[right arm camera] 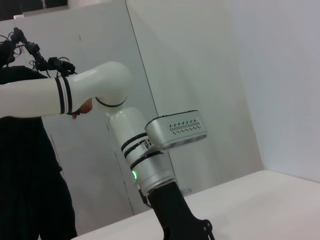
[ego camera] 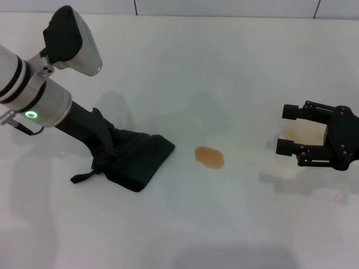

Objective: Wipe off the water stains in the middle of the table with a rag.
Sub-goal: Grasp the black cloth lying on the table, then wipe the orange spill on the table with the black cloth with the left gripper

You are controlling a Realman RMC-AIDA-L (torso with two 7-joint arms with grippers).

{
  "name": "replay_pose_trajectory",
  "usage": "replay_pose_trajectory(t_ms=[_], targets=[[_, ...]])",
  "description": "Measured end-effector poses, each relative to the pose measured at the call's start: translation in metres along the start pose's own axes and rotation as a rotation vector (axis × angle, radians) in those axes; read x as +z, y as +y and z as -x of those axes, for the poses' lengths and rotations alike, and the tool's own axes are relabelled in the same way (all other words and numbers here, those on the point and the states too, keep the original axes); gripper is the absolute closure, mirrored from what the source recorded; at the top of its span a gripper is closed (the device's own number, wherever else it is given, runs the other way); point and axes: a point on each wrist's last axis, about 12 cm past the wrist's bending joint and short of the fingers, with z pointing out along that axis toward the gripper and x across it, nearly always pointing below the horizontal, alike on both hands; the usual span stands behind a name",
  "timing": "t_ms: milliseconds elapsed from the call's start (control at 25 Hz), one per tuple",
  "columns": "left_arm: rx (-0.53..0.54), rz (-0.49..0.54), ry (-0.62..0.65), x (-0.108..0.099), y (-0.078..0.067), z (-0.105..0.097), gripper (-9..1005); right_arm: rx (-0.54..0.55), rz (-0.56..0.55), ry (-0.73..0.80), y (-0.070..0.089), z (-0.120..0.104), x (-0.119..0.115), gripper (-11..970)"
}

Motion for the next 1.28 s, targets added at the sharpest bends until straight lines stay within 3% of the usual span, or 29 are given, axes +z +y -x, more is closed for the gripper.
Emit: replay_pose_trajectory(t_ms=[240,440,680,1280], targets=[[-0.012,0.016,0.004,0.005,0.0,-0.001,481,0.009,0.001,-0.005,0.0,0.0,0.0,115],[-0.03,0.023,-0.009,0.008,0.001,0.001,711,0.01,0.011,-0.013,0.001,0.003,0.0,115],[-0.033,0.024,-0.03,0.007,0.0,0.003,825,0.01,0.019,-0.019,0.002,0.003,0.0,116],[-0.022,0.033,-0.021,0.01,-0.001,0.009,869,0.009,0.018,-0.031,0.003,0.004,-0.001,125]])
